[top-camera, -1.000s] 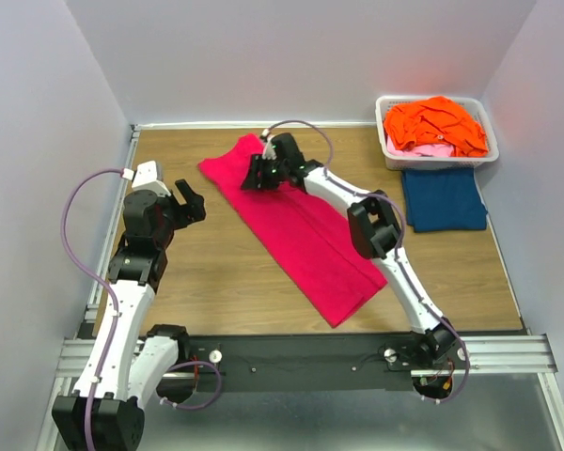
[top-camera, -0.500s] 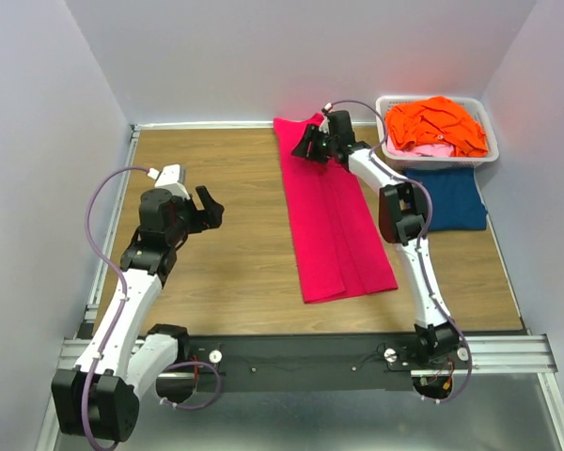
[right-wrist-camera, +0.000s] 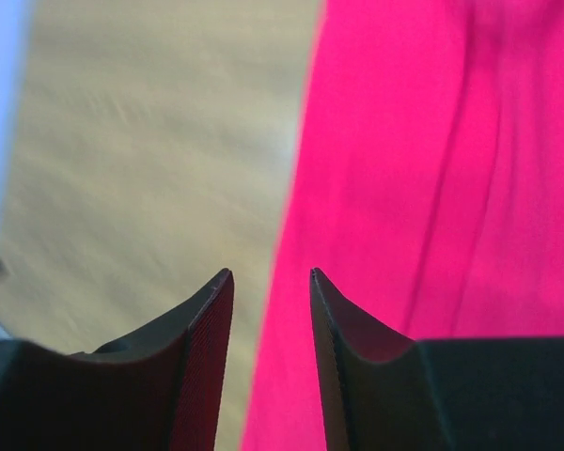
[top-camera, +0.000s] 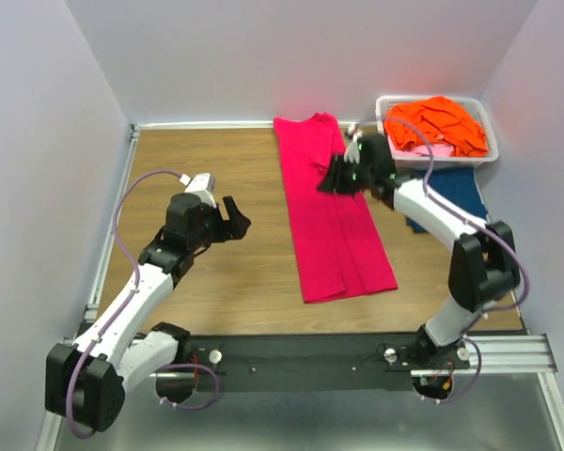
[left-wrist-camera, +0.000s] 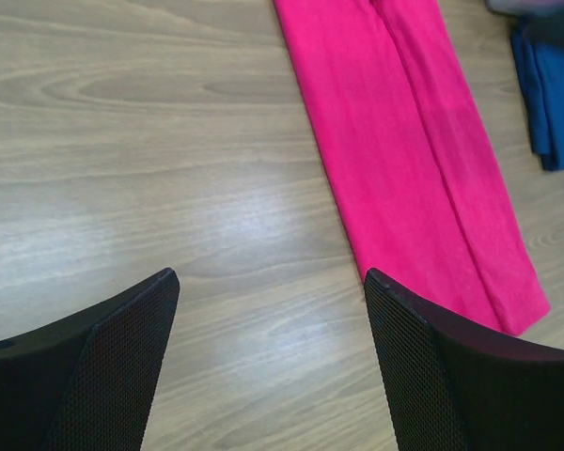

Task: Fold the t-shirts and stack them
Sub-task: Fold the tshirt

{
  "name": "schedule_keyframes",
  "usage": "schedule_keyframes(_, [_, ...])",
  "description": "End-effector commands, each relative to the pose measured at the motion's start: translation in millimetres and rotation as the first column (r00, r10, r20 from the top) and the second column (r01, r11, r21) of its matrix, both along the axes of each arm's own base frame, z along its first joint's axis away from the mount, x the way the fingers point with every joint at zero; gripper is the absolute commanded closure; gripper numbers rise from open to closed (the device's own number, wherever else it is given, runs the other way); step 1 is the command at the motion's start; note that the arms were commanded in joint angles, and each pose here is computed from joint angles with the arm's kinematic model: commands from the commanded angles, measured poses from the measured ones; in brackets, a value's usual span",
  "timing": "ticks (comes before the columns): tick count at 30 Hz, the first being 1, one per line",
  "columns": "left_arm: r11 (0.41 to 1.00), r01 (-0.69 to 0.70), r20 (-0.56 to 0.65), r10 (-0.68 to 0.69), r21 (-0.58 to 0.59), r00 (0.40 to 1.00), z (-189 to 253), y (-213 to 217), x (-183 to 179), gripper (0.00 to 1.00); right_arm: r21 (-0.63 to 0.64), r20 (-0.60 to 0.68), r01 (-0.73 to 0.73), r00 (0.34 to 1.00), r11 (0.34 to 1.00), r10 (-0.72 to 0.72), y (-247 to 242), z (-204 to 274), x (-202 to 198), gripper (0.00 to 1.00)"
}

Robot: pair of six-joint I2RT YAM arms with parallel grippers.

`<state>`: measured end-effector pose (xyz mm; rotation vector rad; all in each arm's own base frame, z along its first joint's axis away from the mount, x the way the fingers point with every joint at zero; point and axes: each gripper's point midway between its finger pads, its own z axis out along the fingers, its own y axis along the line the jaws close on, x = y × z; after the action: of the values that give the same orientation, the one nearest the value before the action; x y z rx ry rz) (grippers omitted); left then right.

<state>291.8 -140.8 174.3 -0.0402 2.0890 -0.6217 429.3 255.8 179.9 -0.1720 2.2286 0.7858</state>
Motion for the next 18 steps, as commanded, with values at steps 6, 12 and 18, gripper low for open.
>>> schedule_keyframes(6, [0.999,0.038,-0.077,-0.039,-0.017,0.996,-24.9,-25.3,-13.0,0.13,-0.189,-0.362,-0.134,0.930,0.973,0.058,-19.4,-114.7,-167.2,0.57])
schedule_keyframes(12, [0.999,0.051,-0.122,-0.052,-0.012,0.991,-35.3,-30.0,-21.9,0.14,-0.233,-0.455,-0.197,0.888,0.952,0.072,-6.2,-150.9,-198.8,0.57])
schedule_keyframes(18, [0.998,0.040,-0.173,-0.031,0.044,0.984,-43.2,-21.8,-31.0,0.14,-0.249,-0.490,-0.273,0.863,0.929,0.122,38.8,-174.3,-203.7,0.57])
